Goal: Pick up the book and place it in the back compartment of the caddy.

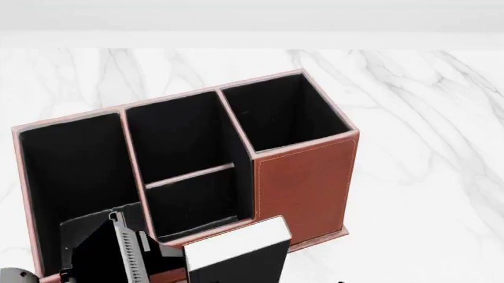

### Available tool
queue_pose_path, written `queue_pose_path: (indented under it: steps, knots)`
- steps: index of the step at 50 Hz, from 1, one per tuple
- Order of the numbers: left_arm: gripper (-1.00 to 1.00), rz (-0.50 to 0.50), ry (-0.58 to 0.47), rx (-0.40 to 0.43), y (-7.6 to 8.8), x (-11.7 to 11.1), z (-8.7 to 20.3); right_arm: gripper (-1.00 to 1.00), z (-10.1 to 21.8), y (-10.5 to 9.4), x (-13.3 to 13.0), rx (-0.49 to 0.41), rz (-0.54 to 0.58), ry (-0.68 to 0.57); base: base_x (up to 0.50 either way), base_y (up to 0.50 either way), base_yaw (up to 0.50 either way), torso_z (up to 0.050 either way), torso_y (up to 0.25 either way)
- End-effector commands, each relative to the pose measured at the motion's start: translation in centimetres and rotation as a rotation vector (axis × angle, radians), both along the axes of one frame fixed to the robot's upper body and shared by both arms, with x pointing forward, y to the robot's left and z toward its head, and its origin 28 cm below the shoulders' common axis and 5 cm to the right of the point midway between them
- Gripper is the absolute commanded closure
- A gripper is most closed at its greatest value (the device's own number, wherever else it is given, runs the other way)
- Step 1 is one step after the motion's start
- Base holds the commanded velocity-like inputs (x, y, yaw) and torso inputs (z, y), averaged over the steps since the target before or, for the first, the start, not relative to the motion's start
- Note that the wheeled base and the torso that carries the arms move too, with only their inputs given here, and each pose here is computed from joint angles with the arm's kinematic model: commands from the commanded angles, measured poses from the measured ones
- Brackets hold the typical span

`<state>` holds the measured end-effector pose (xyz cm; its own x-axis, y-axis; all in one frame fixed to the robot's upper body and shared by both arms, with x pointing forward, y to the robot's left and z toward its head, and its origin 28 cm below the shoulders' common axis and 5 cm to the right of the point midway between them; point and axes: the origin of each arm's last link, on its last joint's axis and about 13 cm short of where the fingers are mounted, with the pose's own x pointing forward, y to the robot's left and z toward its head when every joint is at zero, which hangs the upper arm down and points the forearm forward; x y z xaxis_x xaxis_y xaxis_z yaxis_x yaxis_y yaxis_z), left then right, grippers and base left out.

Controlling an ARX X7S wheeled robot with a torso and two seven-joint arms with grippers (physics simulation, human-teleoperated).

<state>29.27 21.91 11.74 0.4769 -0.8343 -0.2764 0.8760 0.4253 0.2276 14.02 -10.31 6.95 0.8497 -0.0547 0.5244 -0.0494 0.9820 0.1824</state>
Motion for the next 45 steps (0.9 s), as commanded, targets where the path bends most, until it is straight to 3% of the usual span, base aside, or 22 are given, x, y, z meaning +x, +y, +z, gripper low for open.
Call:
queue_pose_path:
  steps: [1,10,15,25,34,45]
  knots:
    - [1.00,0.054,-0.068,-0.028,0.8,-0.7,3.2,-1.00,-0.1,0.1,0.1,-0.004,0.002,0.005,0.00,0.00,0.00,0.000,0.000]
    - [1.00,0.084,-0.149,0.015,0.9,-1.1,3.8,-1.00,-0.2,0.1,0.2,-0.005,0.004,0.007,0.00,0.00,0.00,0.000,0.001]
    - [1.00,0.125,-0.278,0.028,1.0,-1.3,4.4,-1.00,-0.2,0.1,0.2,-0.008,0.005,0.008,0.00,0.00,0.00,0.000,0.002]
    - [1.00,0.194,-0.420,0.045,1.7,-1.2,5.0,-1.00,-0.3,0.3,0.1,-0.014,0.008,0.012,0.00,0.00,0.00,0.000,0.001]
    - [1.00,0.219,-0.449,0.051,1.9,-0.8,5.1,-1.00,-0.4,0.3,0.2,-0.017,0.010,0.013,0.00,0.00,0.00,0.000,0.001]
    - [1.00,0.229,-0.406,0.044,1.8,0.4,4.0,-1.00,-0.4,0.4,0.1,-0.022,0.015,0.008,0.00,0.00,0.00,0.000,0.001]
